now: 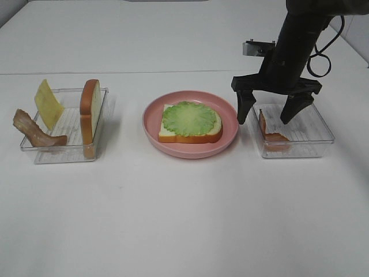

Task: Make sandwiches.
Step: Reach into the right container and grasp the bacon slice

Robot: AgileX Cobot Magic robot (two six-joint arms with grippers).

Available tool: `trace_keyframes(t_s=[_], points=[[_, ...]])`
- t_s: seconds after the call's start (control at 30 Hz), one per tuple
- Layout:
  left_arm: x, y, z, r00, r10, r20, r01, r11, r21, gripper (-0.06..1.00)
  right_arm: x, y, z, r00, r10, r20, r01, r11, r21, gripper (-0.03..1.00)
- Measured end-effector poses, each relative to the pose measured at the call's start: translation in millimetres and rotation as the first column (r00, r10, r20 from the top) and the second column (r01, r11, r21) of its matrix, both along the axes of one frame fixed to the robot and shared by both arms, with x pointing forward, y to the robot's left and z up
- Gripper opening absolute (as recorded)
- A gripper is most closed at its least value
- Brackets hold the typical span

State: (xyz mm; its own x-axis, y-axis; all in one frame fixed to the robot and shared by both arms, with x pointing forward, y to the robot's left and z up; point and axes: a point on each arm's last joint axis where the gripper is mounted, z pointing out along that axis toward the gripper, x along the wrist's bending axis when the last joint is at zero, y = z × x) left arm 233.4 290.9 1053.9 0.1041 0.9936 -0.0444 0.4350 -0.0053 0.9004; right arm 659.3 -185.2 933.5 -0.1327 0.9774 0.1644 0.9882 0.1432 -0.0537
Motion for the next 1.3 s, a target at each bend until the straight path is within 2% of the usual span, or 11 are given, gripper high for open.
trace_keyframes(t_s=[0.07, 0.13, 0.17, 0.2, 0.3, 0.5, 0.83, 0.97, 1.03, 1.1, 1.3], points=[[0.0, 0.0, 0.0, 1.000, 0.000, 0.000, 0.000, 1.000, 0.000, 0.99, 0.6, 0.2, 0.0, 1.000, -0.002, 0.007, 0.002, 1.000, 0.002, 0.83], [0.0, 0.0, 0.0, 1.000, 0.000, 0.000, 0.000, 1.000, 0.000, 0.99, 1.1, 0.3, 0.0, 1.000, -0.002, 0.011, 0.002, 1.000, 0.003, 0.70], [0.0, 0.0, 0.0, 1.000, 0.000, 0.000, 0.000, 1.000, 0.000, 0.99, 1.1, 0.3, 0.0, 1.000, -0.002, 0.011, 0.002, 1.000, 0.003, 0.70], [0.0, 0.0, 0.0, 1.000, 0.000, 0.000, 0.000, 1.000, 0.000, 0.99, 1.2, 0.3, 0.0, 1.000, -0.003, 0.013, 0.003, 1.000, 0.003, 0.60], [0.0, 0.0, 0.0, 1.000, 0.000, 0.000, 0.000, 1.000, 0.000, 0.99, 1.2, -0.1, -0.1, 1.000, -0.001, 0.013, 0.001, 1.000, -0.001, 0.47], [0.0, 0.0, 0.0, 1.000, 0.000, 0.000, 0.000, 1.000, 0.000, 0.99, -1.2, -1.1, -0.1, 1.000, 0.006, -0.013, -0.006, 1.000, -0.011, 0.41], [0.0, 0.0, 0.0, 1.000, 0.000, 0.000, 0.000, 1.000, 0.000, 0.99, -3.9, -3.1, -0.1, 0.999, 0.018, -0.041, -0.019, 0.999, -0.032, 0.39], [0.0, 0.0, 0.0, 1.000, 0.000, 0.000, 0.000, 1.000, 0.000, 0.99, -4.0, -3.1, -0.1, 0.999, 0.018, -0.042, -0.019, 0.999, -0.032, 0.27], [0.0, 0.0, 0.0, 1.000, 0.000, 0.000, 0.000, 1.000, 0.000, 0.99, -4.3, -3.2, 0.0, 0.999, 0.018, -0.045, -0.020, 0.999, -0.033, 0.07], [0.0, 0.0, 0.0, 1.000, 0.000, 0.000, 0.000, 1.000, 0.000, 0.99, -4.7, -3.2, 0.0, 0.999, 0.019, -0.050, -0.021, 0.999, -0.034, 0.01], [0.0, 0.0, 0.0, 1.000, 0.000, 0.000, 0.000, 1.000, 0.000, 0.99, -8.3, -0.8, 16.7, 0.999, 0.010, -0.036, -0.010, 1.000, 0.005, 0.01]])
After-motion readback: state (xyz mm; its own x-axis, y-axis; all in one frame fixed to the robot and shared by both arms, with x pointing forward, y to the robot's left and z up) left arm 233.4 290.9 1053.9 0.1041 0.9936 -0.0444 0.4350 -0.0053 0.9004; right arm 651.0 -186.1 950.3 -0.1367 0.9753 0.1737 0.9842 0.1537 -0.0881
